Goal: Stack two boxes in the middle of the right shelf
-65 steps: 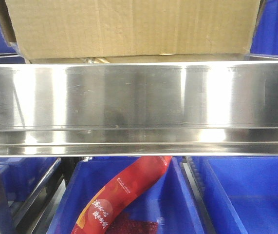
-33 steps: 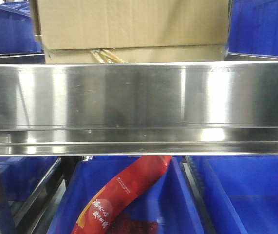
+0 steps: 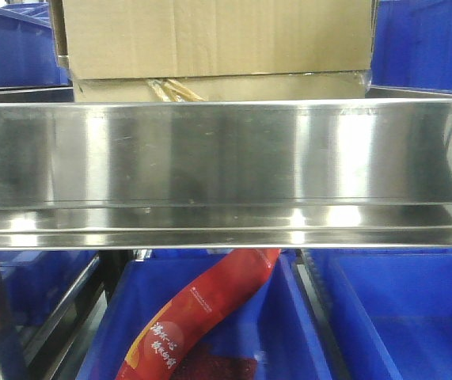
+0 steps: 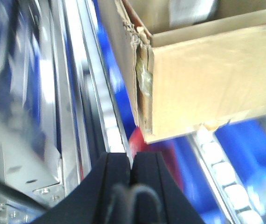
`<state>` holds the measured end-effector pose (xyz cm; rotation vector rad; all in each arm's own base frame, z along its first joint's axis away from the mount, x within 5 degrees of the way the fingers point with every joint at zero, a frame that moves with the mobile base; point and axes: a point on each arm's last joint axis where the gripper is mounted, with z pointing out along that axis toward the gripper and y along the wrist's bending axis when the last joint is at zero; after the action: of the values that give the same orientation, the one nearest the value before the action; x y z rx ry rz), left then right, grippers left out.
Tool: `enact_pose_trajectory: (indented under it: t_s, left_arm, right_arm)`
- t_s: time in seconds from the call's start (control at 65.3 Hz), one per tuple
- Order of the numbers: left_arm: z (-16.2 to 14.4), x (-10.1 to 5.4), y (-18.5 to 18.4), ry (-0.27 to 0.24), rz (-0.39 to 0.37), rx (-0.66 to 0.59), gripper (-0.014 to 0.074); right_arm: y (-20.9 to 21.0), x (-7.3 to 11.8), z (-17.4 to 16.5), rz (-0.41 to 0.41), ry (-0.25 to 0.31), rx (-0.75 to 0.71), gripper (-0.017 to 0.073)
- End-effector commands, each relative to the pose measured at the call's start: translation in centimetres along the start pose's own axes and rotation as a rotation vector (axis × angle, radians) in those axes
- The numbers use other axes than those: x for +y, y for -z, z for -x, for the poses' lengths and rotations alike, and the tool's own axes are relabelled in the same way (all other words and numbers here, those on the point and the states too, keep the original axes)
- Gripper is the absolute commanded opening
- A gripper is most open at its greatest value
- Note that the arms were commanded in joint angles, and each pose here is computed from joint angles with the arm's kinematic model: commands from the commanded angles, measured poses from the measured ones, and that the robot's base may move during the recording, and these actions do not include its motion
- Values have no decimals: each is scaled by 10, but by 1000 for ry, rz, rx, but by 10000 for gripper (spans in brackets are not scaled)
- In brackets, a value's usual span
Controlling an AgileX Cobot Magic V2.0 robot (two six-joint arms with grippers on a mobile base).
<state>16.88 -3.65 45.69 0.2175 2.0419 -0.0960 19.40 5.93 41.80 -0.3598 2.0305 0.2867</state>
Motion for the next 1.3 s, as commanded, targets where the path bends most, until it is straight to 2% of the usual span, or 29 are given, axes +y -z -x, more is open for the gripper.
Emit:
enact_pose_trajectory:
  t_s: [0.0, 0.122, 0.337, 0.49, 0.597, 0.735, 1.286]
  left_arm:
    - [-21, 1, 14, -1, -1, -128, -111]
    - [-61, 1, 25, -21, 8, -236, -111]
    - [-129, 1, 37, -30, 6, -349, -111]
    - [-157, 0, 44, -30, 2, -451, -111]
    - [-166, 0, 49, -30, -1, -534, -111]
    - [-168, 0, 55, -30, -1, -582, -111]
    - [-168, 0, 55, -30, -1, -590, -111]
  right_arm:
    - [7, -1, -19, -31, 49, -53, -157]
    - [11, -1, -56, -54, 89, -86, -157]
    - [31, 0, -108, -99, 91, -228, -162]
    - [48, 3, -133, -116, 97, -322, -162]
    - [59, 4, -143, -122, 102, -382, -162]
    - [66, 6, -146, -125, 106, -420, -162]
    - [67, 6, -146, -125, 106, -422, -162]
